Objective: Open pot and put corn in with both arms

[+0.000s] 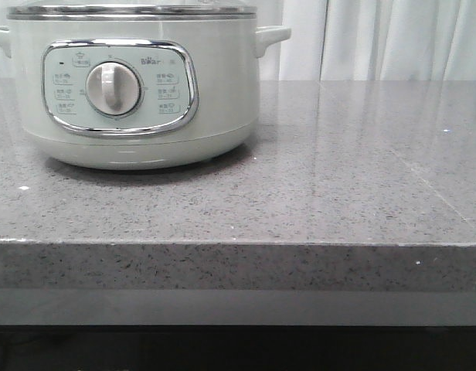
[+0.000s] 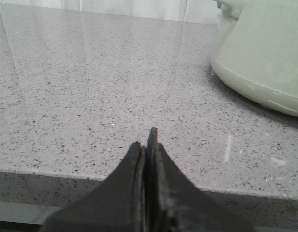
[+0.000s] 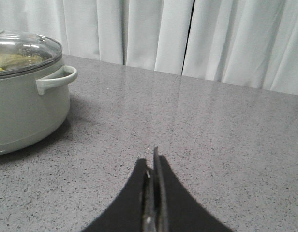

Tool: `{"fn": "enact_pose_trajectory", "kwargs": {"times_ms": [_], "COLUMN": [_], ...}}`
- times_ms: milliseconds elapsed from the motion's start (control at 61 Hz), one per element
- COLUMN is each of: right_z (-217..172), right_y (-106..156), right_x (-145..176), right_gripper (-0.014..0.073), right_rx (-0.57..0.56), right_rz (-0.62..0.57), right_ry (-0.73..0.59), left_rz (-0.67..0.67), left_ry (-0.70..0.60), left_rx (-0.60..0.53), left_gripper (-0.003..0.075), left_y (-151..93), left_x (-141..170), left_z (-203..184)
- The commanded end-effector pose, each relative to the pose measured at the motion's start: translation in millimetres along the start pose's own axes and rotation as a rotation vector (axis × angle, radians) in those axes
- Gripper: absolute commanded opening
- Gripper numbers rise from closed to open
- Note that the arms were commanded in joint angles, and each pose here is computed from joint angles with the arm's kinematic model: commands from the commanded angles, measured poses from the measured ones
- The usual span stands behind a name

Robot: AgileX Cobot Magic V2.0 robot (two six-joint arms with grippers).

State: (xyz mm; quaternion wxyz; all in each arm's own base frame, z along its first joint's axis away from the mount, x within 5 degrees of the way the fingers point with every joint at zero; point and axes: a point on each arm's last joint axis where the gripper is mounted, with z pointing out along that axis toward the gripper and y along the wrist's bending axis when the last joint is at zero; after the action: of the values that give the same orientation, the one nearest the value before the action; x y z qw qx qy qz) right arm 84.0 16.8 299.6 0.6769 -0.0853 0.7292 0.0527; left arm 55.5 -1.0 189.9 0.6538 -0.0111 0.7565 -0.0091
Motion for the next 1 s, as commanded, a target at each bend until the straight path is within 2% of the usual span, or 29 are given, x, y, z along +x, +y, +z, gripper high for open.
{"fn": "enact_pose_trajectory", "kwargs": {"times_ms": [0,689,837,984], "right_z": [-1,-1,-2,-9], "right_y": [-3,-3,-4,-8], "right_x": [-15,-15,-2,25], "right_gripper": [-0.0061,-0.0061,-0.0061,-0.0061], "right_rx": [0.026,0.028,0.056,0.126], "right_rz": [-0.007,-0.007,-0.011,-0.004], "right_ry": [-0.094,-0.099,-0.119,-0.105], "left_rz": [-0.014,-0.014,-0.014,-0.014], "left_ry": [-0.113,-0.113,-0.113,-0.113], "left_rx": [-0.006,-0.006,-0.006,-0.006], "left_gripper": [-0.0018,-0.0018,-0.0018,-0.0018], "left_y": [1,1,1,1], "left_x": [-9,-9,-9,-9], "left_z": [-3,-3,-3,-3]}}
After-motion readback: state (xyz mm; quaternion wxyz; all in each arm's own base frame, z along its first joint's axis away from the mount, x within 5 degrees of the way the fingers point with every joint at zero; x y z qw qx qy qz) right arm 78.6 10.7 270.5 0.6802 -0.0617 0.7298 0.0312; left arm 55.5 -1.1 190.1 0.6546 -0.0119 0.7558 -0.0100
